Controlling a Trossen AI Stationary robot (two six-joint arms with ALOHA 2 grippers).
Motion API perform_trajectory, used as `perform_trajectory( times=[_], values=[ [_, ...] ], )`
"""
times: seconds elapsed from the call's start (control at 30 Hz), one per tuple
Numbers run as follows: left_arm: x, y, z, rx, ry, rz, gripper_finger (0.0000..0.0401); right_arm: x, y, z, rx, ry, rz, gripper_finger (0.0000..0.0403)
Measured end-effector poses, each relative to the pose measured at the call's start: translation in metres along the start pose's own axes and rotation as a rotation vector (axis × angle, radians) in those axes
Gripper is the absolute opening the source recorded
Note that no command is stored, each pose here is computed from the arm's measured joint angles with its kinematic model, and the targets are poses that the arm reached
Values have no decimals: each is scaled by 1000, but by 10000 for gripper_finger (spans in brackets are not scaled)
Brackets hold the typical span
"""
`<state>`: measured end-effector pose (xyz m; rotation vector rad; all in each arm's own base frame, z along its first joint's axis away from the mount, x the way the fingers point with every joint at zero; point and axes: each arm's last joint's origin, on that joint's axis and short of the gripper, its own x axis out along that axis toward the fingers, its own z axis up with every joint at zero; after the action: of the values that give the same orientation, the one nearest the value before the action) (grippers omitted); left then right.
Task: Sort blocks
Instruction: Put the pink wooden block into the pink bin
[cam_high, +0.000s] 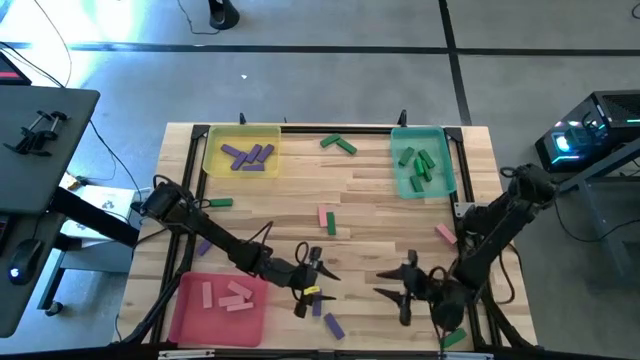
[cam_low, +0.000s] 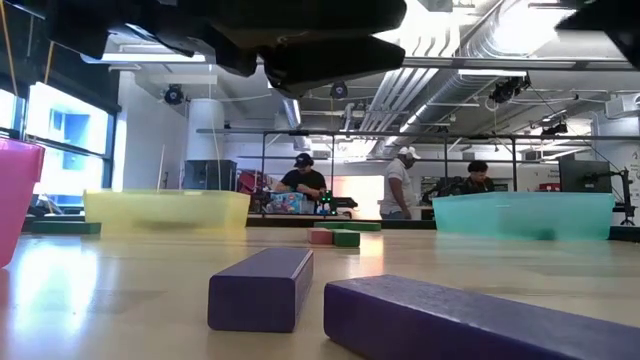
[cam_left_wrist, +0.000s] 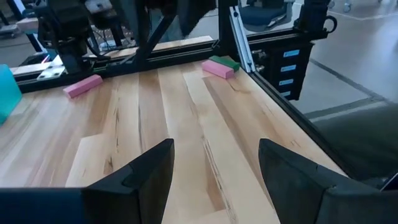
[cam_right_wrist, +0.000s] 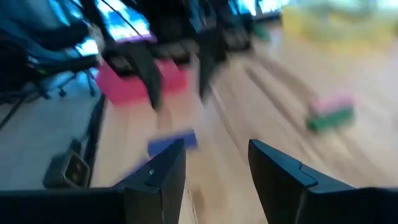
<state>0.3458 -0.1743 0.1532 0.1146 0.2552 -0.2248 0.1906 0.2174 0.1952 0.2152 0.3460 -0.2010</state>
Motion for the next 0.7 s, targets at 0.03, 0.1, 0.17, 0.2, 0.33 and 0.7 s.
perform_trajectory(
  times=[0.03, 0.1, 0.17, 0.2, 0.33, 0.7],
  values=[
    [0, 0, 0, -9, -1, 0, 223, -2, -3, -2, 35, 46, -30, 161],
    [0, 0, 0, -18, -1, 0, 223, -5, -13, -6, 126, 177, -121, 161],
    [0, 0, 0, -22, 0, -1, 223, -8, -29, -8, 241, 342, -265, 161],
    [0, 0, 0, -22, -1, 0, 223, -9, -39, -10, 289, 428, -360, 161],
    [0, 0, 1, -23, -5, 1, 223, -17, -75, -8, 407, 651, -778, 161],
    [0, 1, -1, -62, 6, 5, 223, -8, -135, -15, 382, 1054, -1098, 161]
  ],
)
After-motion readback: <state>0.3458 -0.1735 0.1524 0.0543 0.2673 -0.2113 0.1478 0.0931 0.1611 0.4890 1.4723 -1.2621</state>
